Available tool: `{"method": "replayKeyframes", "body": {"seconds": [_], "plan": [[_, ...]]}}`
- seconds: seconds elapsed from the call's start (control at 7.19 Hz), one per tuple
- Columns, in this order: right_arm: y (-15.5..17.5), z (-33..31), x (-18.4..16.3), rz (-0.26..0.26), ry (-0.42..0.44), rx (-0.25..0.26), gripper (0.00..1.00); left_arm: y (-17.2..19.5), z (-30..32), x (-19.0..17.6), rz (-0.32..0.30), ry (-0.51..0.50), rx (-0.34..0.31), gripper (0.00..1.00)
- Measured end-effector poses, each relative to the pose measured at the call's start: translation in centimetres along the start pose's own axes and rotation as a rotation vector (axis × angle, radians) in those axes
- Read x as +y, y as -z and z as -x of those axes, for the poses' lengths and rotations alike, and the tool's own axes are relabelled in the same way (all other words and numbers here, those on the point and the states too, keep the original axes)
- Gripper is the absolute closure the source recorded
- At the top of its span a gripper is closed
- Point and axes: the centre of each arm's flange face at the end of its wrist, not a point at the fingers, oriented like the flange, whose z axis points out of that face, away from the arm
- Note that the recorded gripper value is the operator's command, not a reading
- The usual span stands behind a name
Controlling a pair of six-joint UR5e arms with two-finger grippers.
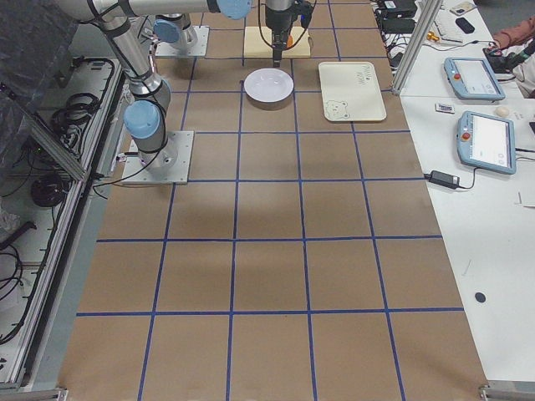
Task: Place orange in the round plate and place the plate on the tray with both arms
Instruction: 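Carry the orange with the left gripper and release it into the white plate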
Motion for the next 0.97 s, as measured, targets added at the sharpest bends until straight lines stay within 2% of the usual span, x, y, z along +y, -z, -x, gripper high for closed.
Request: {"method": "replayKeyframes", "body": {"seconds": [0.28,0.42,0.7,0.83,0.97], "plan": [[0.0,0.0,0.0,0.000,-0.001,0.000,0.00,-1.1,-9.1,2.0,0.019,0.093,0.048,1.00],[0.0,0.0,0.0,0.000,-0.002,0.000,0.00,-1.8,-12.3,3.2,0.040,0.087,0.071,1.00],[0.0,0.0,0.0,0.000,-0.002,0.001,0.00,-3.7,-15.1,5.0,0.086,0.060,0.087,1.00],[0.0,0.0,0.0,0.000,-0.002,0.001,0.00,-4.9,-15.3,5.2,0.101,0.056,0.086,0.80],[0.0,0.0,0.0,0.000,-0.002,0.001,0.00,-5.9,-15.4,4.9,0.102,0.055,0.088,0.30]]}}
